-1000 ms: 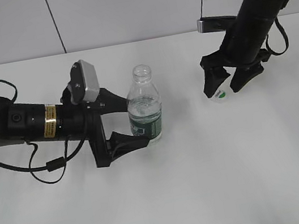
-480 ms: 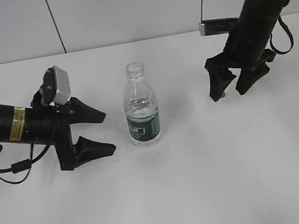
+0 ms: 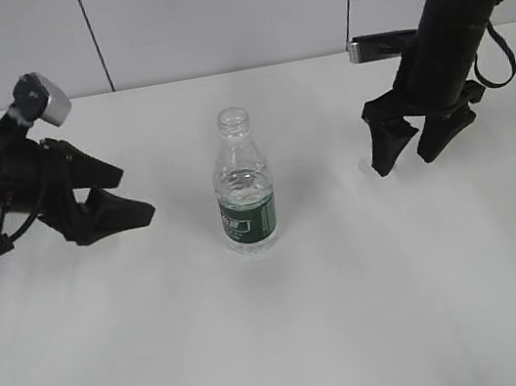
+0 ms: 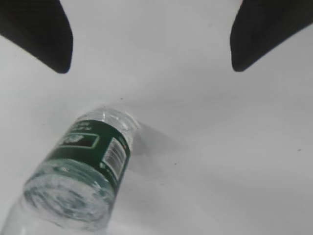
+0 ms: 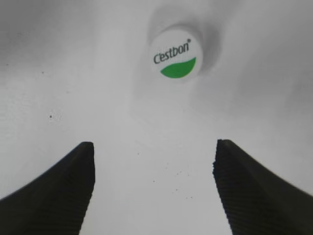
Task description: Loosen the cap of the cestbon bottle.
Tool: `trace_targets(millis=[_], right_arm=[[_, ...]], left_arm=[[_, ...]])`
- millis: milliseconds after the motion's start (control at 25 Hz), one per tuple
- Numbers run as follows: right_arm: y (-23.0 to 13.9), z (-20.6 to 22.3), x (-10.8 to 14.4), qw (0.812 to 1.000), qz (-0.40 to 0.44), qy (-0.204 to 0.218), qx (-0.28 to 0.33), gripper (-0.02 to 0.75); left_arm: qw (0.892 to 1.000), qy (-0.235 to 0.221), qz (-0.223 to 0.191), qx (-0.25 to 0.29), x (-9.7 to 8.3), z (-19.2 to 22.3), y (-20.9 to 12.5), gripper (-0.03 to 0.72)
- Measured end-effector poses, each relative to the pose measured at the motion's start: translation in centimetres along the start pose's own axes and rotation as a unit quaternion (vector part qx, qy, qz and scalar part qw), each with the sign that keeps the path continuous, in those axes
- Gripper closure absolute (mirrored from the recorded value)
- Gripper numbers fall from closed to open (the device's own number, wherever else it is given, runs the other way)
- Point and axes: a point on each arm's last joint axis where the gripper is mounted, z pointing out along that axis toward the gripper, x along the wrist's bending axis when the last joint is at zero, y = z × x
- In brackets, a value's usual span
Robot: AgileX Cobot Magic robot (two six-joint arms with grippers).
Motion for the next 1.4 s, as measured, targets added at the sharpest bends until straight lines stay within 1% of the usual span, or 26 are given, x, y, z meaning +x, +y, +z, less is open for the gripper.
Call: trace_targets(millis=[80,120,280,360,400,480,600,680,760,800,840,920,1000,1040,1080,1120,1160,1200,1240,1280,1320,1360,1400], right_arm=[[0.0,-0.8,0.2,1.0,-0.002,-0.001,-0.006,0.16],[-0.1,-1.2,0.3,1.0,-0.004,-0.001,-0.005,0.16],[-0.3,-3.9,1.1,0.999,-0.013,-0.008,-0.035,0.16],[-0.4,-5.3,1.5,0.998,-0.018,-0.014,-0.052,0.16],[-0.5,-5.9,1.6,0.998,-0.02,-0.016,-0.057,0.16],[-0.7,-7.1,1.9,0.997,-0.026,-0.025,-0.068,0.16],[-1.2,-8.7,2.2,0.996,-0.034,-0.036,-0.076,0.16],[-1.7,-9.7,2.5,0.996,-0.038,-0.042,-0.075,0.16],[-2.2,-10.7,2.8,0.995,-0.039,-0.048,-0.073,0.16],[-2.5,-11.2,2.9,0.995,-0.041,-0.049,-0.072,0.16],[-2.7,-11.7,3.1,0.995,-0.042,-0.05,-0.073,0.16],[-3.1,-12.6,3.4,0.994,-0.041,-0.053,-0.08,0.16],[-3.4,-13.4,3.7,0.994,-0.04,-0.055,-0.089,0.16],[-3.6,-13.8,3.8,0.993,-0.041,-0.056,-0.094,0.16],[-3.7,-14.2,3.9,0.993,-0.041,-0.057,-0.098,0.16],[-3.9,-14.6,4.1,0.992,-0.042,-0.058,-0.103,0.16],[-4.0,-15.0,4.2,0.991,-0.043,-0.059,-0.108,0.16],[-4.2,-15.4,4.4,0.991,-0.043,-0.06,-0.112,0.16],[-4.3,-15.7,4.5,0.99,-0.043,-0.061,-0.116,0.16],[-4.4,-16.0,4.6,0.99,-0.043,-0.062,-0.12,0.16],[-4.6,-16.3,4.7,0.989,-0.043,-0.063,-0.124,0.16],[-4.7,-16.5,4.8,0.989,-0.043,-0.064,-0.127,0.16],[-4.8,-16.9,4.9,0.988,-0.044,-0.066,-0.131,0.16]], left_arm=[[1.0,0.023,-0.007,-0.001,0.1,-0.8,0.7,0.098],[0.999,0.037,-0.005,-0.002,0.1,-1.2,1.1,0.098],[0.997,0.077,0.001,-0.008,0.2,-2.7,2.3,0.098],[0.995,0.102,-0.01,-0.01,0.3,-3.4,2.8,0.098],[0.993,0.116,-0.023,-0.01,0.4,-3.7,2.9,0.099],[0.988,0.143,-0.051,-0.014,0.6,-4.2,3.2,0.101],[0.981,0.174,-0.081,-0.014,1.0,-4.6,3.2,0.101],[0.973,0.209,-0.094,-0.007,1.6,-4.9,3.0,0.102],[0.962,0.254,-0.099,0.003,2.3,-5.3,2.7,0.102],[0.952,0.29,-0.101,0.012,2.9,-5.6,2.5,0.102],[0.937,0.333,-0.102,0.022,3.5,-6.1,2.3,0.103],[0.9,0.42,-0.106,0.043,4.7,-7.3,1.7,0.104],[0.851,0.511,-0.097,0.073,5.7,-8.9,1.2,0.104],[0.831,0.542,-0.083,0.092,6.0,-9.6,1.0,0.104],[0.808,0.573,-0.078,0.111,6.2,-10.3,0.8,0.104],[0.789,0.596,-0.079,0.129,6.3,-10.9,0.5,0.105],[0.774,0.61,-0.092,0.144,6.3,-11.3,0.2,0.105],[0.763,0.617,-0.113,0.157,6.2,-11.5,-0.2,0.105],[0.756,0.617,-0.135,0.172,6.0,-11.6,-0.7,0.105],[0.753,0.612,-0.154,0.187,5.8,-11.6,-1.1,0.105],[0.754,0.601,-0.165,0.21,5.6,-11.5,-1.5,0.105],[0.755,0.582,-0.195,0.232,5.1,-11.3,-2.1,0.105],[0.757,0.565,-0.212,0.251,4.8,-11.1,-2.5,0.105]])
